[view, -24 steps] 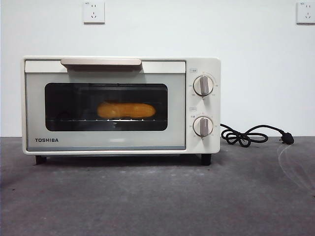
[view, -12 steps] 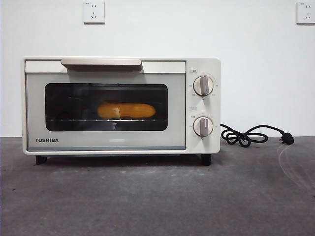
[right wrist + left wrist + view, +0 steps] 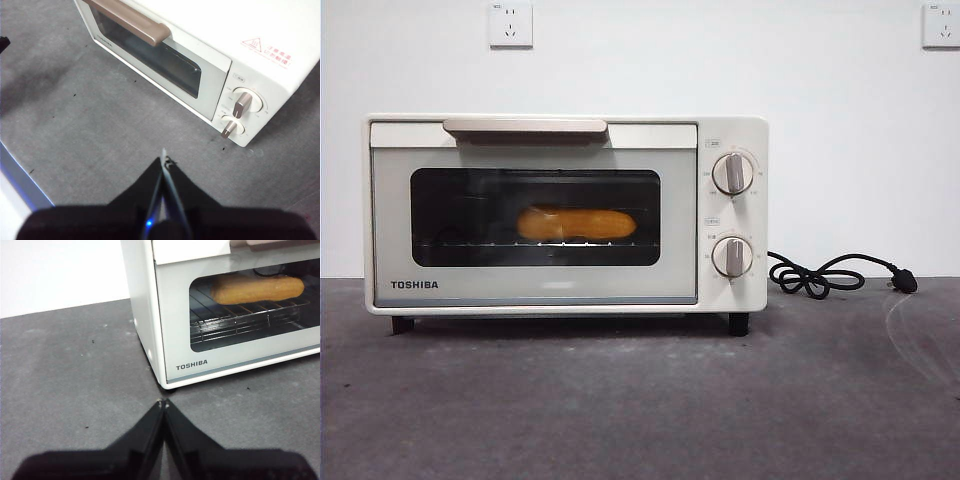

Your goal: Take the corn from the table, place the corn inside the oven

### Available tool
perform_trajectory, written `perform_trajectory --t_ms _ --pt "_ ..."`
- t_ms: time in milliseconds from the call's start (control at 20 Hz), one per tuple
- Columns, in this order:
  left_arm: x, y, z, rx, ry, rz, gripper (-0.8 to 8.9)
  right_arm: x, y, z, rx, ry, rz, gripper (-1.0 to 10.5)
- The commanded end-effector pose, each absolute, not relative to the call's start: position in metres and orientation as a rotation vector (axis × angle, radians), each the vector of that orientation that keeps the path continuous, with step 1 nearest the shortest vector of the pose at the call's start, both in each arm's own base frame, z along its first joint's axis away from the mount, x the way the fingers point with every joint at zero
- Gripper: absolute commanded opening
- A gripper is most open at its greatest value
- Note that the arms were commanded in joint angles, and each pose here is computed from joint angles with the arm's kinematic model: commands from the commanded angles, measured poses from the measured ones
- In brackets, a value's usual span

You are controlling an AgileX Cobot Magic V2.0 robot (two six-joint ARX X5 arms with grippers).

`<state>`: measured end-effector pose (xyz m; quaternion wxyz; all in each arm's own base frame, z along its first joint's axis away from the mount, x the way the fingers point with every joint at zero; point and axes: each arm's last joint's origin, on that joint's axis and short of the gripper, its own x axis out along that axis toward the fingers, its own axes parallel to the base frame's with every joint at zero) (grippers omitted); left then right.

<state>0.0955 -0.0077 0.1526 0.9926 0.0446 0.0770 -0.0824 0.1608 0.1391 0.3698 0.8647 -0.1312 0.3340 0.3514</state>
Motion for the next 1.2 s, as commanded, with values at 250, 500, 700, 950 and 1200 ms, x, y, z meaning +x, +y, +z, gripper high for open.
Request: perform_trajectory --t_ms 250,500,700,950,1200 --pt "0.0972 -0.0076 0.1487 0.074 0.182 -0.159 -0.04 0.1618 0.1398 0.3703 -0.265 0.699 0.732 0.0" --pt "0.0981 -0.0077 0.147 0.073 0.203 -0.16 -0.04 0.1618 0.1398 0.3703 -0.265 0.699 0.732 0.0" --pt "0.0988 -0.0077 0.1458 0.073 0.219 -0.16 -0.04 0.1618 0.1398 0.3703 -0.265 0.699 0.732 0.0" --pt "0.0994 -0.0077 0.1446 0.072 0.233 -0.161 -0.04 0.1618 0.1398 0.3703 -0.265 0.699 0.732 0.0" --pt "0.0999 -0.0078 0.1436 0.072 0.246 -0.161 -0.04 0.1645 0.1357 0.3691 -0.384 0.665 0.704 0.0"
